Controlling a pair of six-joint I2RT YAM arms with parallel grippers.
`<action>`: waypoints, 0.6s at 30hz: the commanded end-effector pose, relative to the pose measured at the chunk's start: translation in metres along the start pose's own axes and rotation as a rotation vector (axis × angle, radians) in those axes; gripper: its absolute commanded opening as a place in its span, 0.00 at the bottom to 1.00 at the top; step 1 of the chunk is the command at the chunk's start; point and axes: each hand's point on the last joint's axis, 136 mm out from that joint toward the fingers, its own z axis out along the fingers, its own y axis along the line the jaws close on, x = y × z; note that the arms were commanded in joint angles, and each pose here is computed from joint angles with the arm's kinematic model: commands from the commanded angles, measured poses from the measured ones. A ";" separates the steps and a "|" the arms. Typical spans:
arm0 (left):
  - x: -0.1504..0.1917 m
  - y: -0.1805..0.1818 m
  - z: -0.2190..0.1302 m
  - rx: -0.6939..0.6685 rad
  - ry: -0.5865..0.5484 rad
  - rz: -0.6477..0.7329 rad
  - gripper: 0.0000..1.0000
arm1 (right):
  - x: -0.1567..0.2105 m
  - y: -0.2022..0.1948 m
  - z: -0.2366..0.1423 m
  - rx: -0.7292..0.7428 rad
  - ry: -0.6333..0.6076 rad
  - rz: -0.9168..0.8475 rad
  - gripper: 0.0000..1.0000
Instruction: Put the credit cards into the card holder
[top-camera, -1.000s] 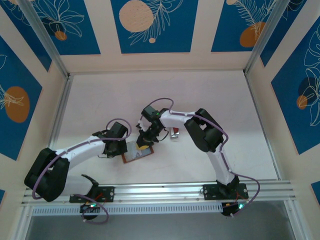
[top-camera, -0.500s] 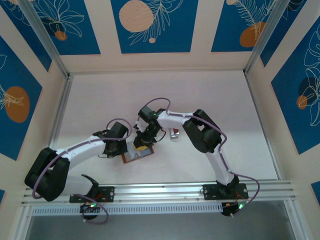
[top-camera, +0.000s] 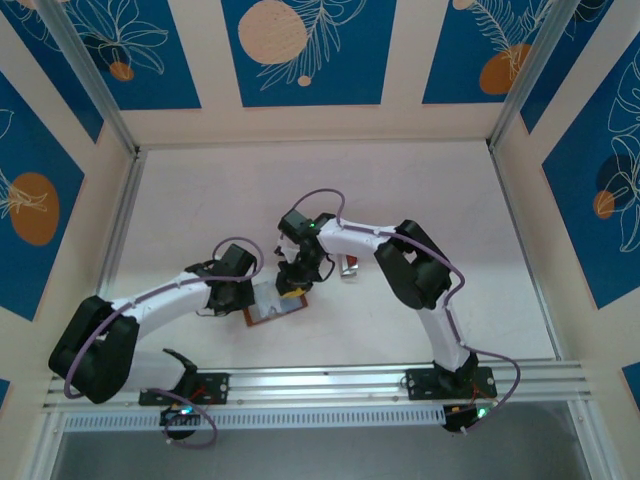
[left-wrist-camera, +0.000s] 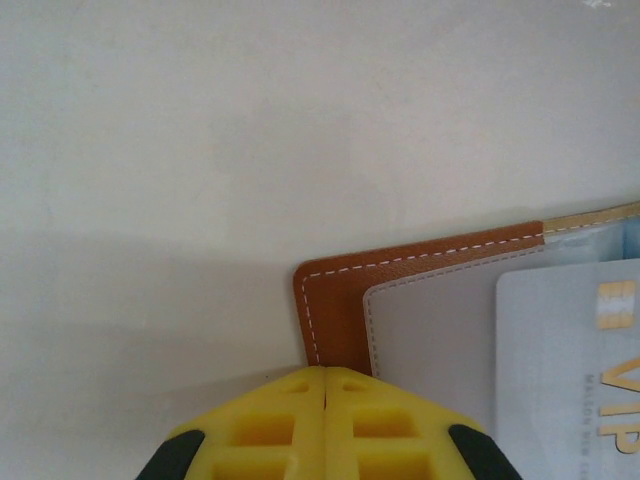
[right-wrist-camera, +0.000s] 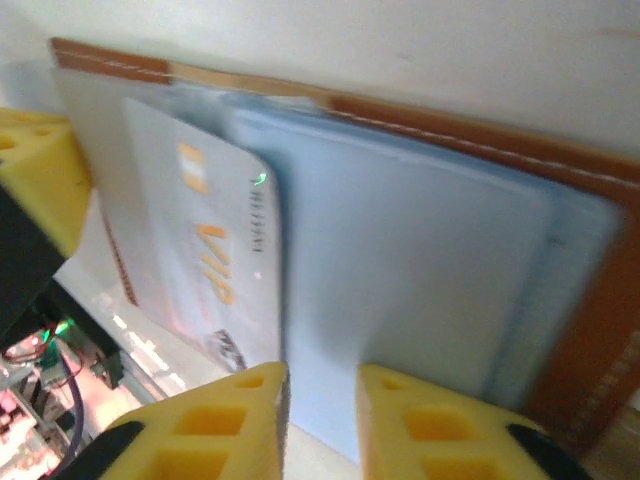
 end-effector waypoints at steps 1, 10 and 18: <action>0.024 0.017 0.018 -0.057 0.073 0.007 0.00 | 0.000 -0.006 -0.007 0.079 0.000 0.007 0.10; 0.025 0.018 0.019 -0.061 0.076 0.011 0.01 | -0.004 0.002 -0.003 0.115 -0.012 -0.022 0.00; 0.024 0.017 0.017 -0.056 0.072 0.011 0.00 | -0.007 0.004 0.002 0.135 -0.004 -0.036 0.00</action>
